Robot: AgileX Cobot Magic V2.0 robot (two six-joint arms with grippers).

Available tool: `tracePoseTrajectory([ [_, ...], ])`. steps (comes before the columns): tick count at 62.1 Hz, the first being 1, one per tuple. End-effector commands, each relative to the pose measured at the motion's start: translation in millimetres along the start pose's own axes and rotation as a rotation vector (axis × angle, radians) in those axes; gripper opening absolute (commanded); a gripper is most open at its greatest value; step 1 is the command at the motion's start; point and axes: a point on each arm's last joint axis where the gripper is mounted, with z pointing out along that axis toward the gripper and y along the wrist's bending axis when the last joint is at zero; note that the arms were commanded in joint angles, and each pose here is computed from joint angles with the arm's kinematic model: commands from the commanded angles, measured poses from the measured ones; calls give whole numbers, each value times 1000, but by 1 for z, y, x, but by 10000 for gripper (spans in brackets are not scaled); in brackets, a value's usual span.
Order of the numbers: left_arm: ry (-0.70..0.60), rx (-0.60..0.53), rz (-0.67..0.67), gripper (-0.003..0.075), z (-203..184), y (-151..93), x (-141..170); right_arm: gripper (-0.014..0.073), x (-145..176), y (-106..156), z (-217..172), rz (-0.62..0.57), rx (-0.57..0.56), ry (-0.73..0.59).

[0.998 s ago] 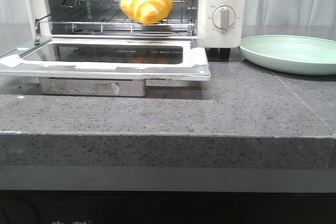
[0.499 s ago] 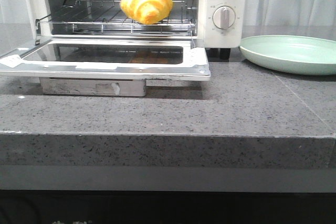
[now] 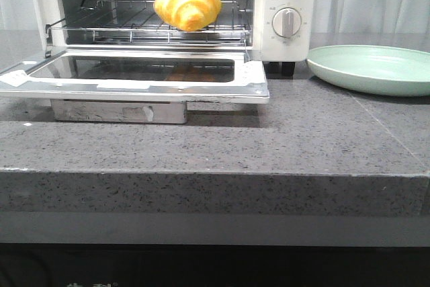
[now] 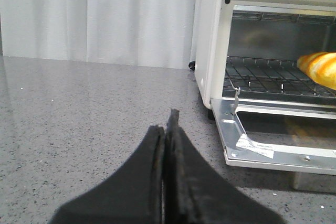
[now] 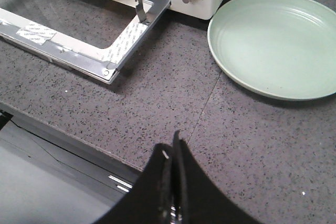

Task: Put bread in oven

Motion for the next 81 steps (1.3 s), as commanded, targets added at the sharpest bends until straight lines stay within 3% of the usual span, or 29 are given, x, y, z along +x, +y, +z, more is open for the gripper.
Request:
tracePoseTrajectory([
  [1, -76, -2, -5, -18, -2, 0, 1, -71, -13, 0, -6, -19, -3, -96],
  [55, -73, 0, -6, -18, -2, 0, 1, -71, -12, 0, -5, -22, -1, -94],
  [59, -73, 0, -6, -18, -2, 0, 1, -71, -7, -4, -6, -25, 26, -120],
  [68, -73, 0, -6, -18, -2, 0, 1, -71, 19, -16, -8, 87, 88, -281],
  [81, -73, 0, -6, -18, -2, 0, 1, -71, 76, -32, -7, 167, 257, -514],
])
